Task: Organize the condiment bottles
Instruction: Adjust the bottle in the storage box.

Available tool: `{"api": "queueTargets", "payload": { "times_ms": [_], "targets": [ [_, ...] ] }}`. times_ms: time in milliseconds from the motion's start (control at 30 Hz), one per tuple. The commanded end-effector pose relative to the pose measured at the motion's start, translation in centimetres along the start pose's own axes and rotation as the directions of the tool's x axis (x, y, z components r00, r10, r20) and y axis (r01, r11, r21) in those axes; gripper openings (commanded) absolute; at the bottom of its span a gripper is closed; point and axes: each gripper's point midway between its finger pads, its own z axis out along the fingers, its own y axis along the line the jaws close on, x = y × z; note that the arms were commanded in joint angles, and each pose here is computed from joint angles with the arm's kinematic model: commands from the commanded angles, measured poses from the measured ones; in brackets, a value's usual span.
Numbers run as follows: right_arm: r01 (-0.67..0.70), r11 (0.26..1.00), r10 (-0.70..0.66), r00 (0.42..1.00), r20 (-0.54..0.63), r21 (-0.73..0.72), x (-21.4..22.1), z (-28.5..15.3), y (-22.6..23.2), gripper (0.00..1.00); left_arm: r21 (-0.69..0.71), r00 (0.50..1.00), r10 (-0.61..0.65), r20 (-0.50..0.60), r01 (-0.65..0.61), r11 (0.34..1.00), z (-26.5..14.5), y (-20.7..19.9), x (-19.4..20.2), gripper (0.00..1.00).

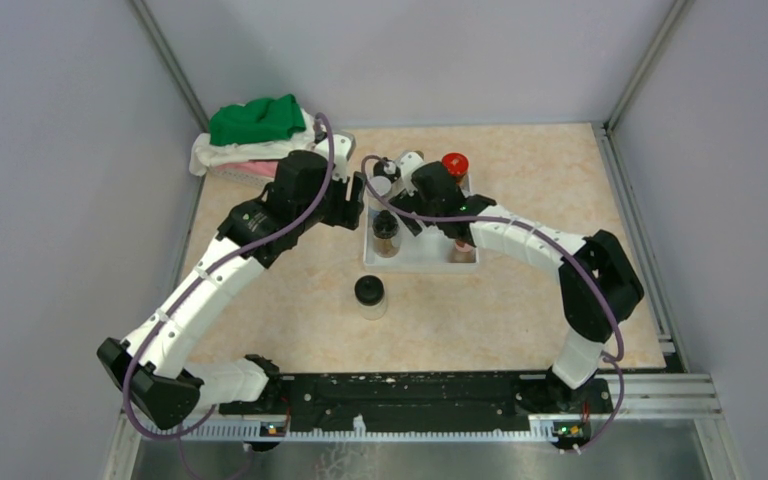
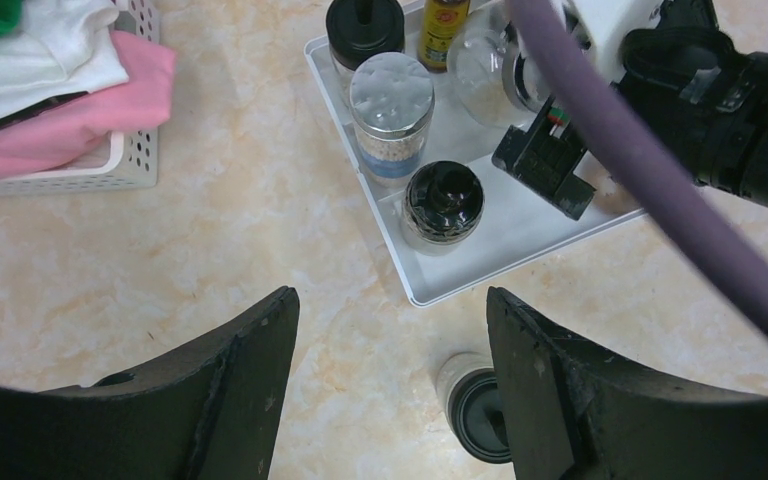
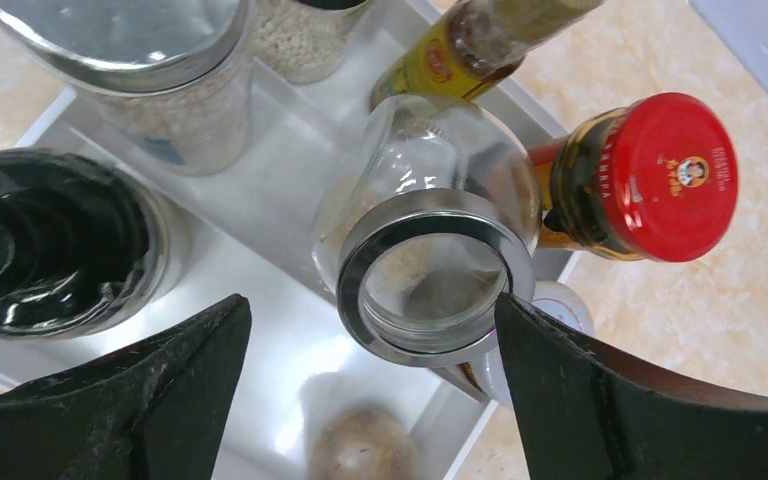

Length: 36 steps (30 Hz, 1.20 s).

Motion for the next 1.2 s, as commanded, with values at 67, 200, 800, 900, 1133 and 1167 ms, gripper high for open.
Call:
{"api": "queueTargets", "payload": {
  "times_ms": [67,200,800,900,1133,1167],
  "targets": [
    [-0.059,0.995,0.055,0.997,0.045,0.084,-1.8,1.3,-4.0,0.91,0.007,0.999,0.004,0.043,-0.004,1.0,0.0,-0.1,-1.4,0.75],
    [-0.092,0.992,0.086,0.994,0.06,0.09,-2.6,1.9,-5.6,0.91,0.005,0.999,0.006,0.037,-0.006,1.0,0.1,-0.1,-1.3,0.75],
    [-0.126,0.992,0.126,0.989,0.078,-0.007,-3.1,2.1,-4.7,0.8,0.005,0.999,0.005,0.036,-0.005,1.0,0.2,0.1,-1.1,0.75],
    [-0.138,0.99,0.14,0.985,0.097,-0.025,-3.4,1.3,-4.6,0.75,0.008,0.999,0.005,0.034,-0.005,1.0,0.2,0.1,-1.0,0.75],
    [-0.131,0.989,0.14,0.983,0.123,-0.073,-4.5,-0.5,-4.3,0.69,0.015,0.999,0.0,0.035,0.0,1.0,0.2,0.0,-0.8,0.75],
    [-0.126,0.988,0.137,0.983,0.121,-0.094,-4.8,-0.8,-4.3,0.69,0.017,0.999,0.0,0.036,-0.001,1.0,0.2,-0.1,-0.9,0.75]
  ]
}}
